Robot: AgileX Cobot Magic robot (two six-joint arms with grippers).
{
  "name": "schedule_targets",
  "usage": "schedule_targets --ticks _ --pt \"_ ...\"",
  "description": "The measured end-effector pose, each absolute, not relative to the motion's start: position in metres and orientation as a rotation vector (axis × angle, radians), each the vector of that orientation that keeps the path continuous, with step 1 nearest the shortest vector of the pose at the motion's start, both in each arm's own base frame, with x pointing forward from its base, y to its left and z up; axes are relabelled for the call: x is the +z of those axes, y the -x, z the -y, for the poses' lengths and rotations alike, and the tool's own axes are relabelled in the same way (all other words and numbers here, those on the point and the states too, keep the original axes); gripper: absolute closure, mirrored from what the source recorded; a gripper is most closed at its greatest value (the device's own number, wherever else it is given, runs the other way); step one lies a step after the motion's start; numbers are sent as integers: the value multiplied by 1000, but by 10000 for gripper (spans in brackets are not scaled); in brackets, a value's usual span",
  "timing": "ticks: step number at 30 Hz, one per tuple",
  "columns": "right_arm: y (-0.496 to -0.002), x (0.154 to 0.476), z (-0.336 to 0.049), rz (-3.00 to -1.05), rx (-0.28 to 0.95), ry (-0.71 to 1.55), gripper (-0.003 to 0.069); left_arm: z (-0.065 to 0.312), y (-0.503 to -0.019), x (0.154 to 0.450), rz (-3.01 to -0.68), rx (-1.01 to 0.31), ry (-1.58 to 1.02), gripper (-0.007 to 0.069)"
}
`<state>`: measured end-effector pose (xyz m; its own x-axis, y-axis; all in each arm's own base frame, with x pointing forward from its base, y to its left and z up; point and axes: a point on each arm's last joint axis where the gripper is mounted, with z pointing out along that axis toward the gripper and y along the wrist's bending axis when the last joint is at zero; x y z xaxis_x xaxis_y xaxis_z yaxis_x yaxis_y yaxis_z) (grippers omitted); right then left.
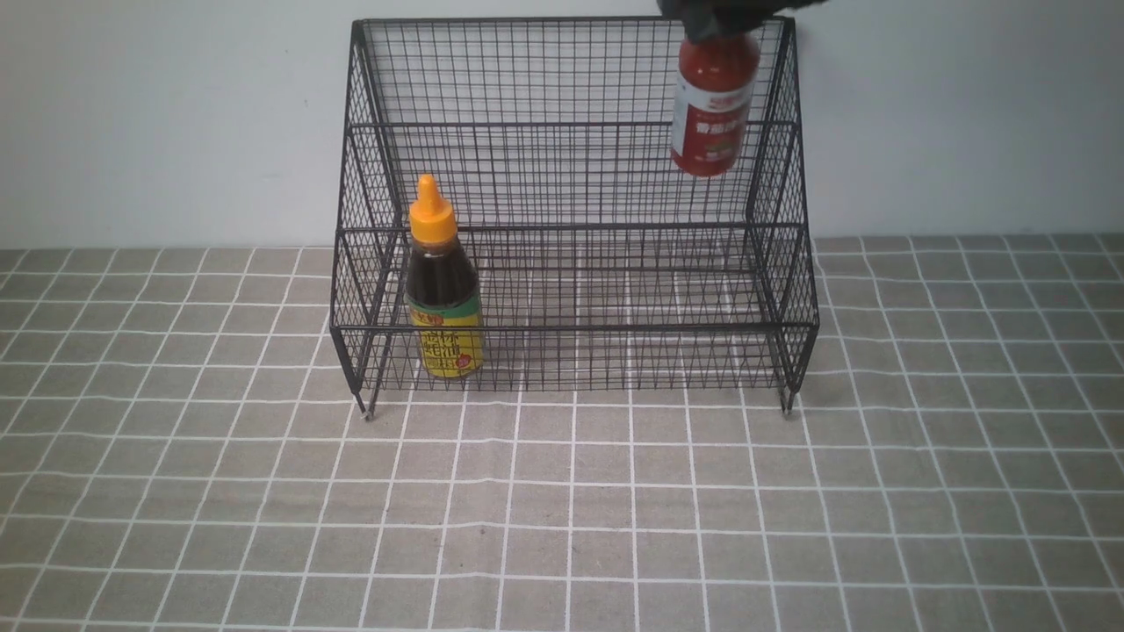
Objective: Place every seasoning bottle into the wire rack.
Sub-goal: Use the right arm to put the condiment bottle back on the shelf
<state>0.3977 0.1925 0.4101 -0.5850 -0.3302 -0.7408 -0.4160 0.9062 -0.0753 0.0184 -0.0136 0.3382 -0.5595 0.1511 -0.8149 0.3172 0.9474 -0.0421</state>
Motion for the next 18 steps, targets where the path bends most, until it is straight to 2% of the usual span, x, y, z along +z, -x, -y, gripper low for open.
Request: schedule_targets --ticks 6,9,18 --pt "-429 370 -188 -2324 143 489 361 13 -17 336 -2202 -232 -325 632" --pt "-433 361 -189 -2346 150 488 361 13 -17 336 -2203 -232 -325 632" --pt "-454 304 -203 -2469 200 499 361 13 -16 335 -2215 -232 -327 632"
